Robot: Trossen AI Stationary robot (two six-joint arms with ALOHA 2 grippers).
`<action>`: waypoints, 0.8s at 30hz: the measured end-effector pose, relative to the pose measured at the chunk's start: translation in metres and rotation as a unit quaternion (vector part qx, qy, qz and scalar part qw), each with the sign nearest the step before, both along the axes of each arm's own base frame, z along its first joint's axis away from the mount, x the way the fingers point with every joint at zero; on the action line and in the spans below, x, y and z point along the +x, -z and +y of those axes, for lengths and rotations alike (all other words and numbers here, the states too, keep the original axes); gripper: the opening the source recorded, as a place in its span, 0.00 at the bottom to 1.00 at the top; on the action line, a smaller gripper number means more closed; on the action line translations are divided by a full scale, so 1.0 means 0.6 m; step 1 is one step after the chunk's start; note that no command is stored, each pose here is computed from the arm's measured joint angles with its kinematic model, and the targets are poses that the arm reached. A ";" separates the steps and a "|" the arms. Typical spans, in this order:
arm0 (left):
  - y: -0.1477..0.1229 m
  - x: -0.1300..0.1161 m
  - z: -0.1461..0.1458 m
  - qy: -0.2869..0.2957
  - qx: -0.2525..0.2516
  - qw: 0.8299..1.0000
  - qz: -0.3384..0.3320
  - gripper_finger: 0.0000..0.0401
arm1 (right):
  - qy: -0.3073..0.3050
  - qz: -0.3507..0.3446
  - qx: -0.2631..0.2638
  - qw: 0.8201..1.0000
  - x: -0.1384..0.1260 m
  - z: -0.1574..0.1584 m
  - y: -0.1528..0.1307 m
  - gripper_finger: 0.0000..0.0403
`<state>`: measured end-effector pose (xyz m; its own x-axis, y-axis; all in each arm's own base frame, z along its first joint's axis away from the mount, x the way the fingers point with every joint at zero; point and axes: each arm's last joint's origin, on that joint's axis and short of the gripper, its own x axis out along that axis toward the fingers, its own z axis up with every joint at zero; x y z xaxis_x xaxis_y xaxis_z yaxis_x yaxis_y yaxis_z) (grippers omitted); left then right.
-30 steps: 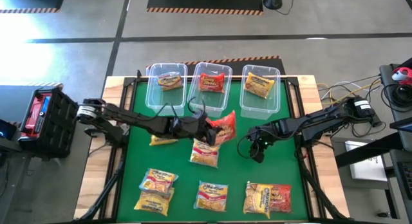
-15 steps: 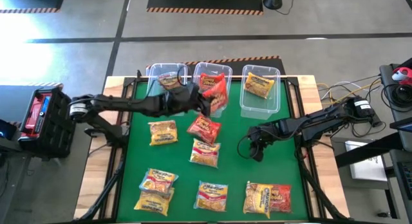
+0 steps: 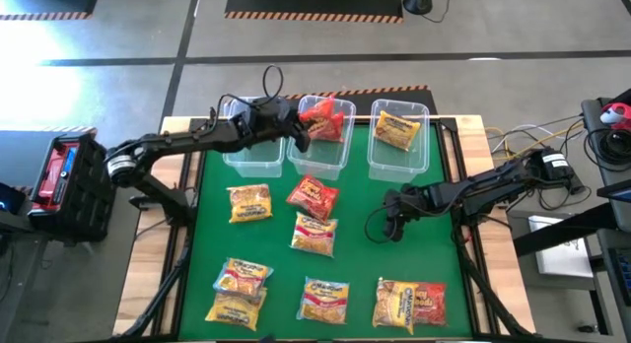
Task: Sort Maruchan noodles
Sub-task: Put the top right orange noodle pack into the top center transparent bin
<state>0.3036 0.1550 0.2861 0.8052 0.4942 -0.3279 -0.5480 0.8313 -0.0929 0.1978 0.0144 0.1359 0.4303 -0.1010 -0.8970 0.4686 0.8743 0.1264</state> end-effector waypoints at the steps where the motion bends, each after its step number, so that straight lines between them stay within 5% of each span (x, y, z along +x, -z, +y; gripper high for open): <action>1: 0.001 0.000 0.001 0.007 0.017 1.000 0.012 0.20 | 0.006 0.002 -0.005 1.000 -0.002 -0.001 0.002 0.25; 9: 0.034 0.016 0.012 0.076 0.051 0.994 0.058 0.20 | 0.033 0.000 -0.016 0.999 -0.004 -0.003 0.004 0.25; 15: 0.074 0.028 0.035 0.074 0.046 0.993 0.085 0.20 | 0.094 -0.010 0.006 0.995 -0.004 -0.004 0.004 0.25; 24: 0.104 0.039 0.053 0.082 0.032 0.993 0.077 0.20 | 0.093 -0.012 0.006 0.996 -0.003 -0.004 0.004 0.25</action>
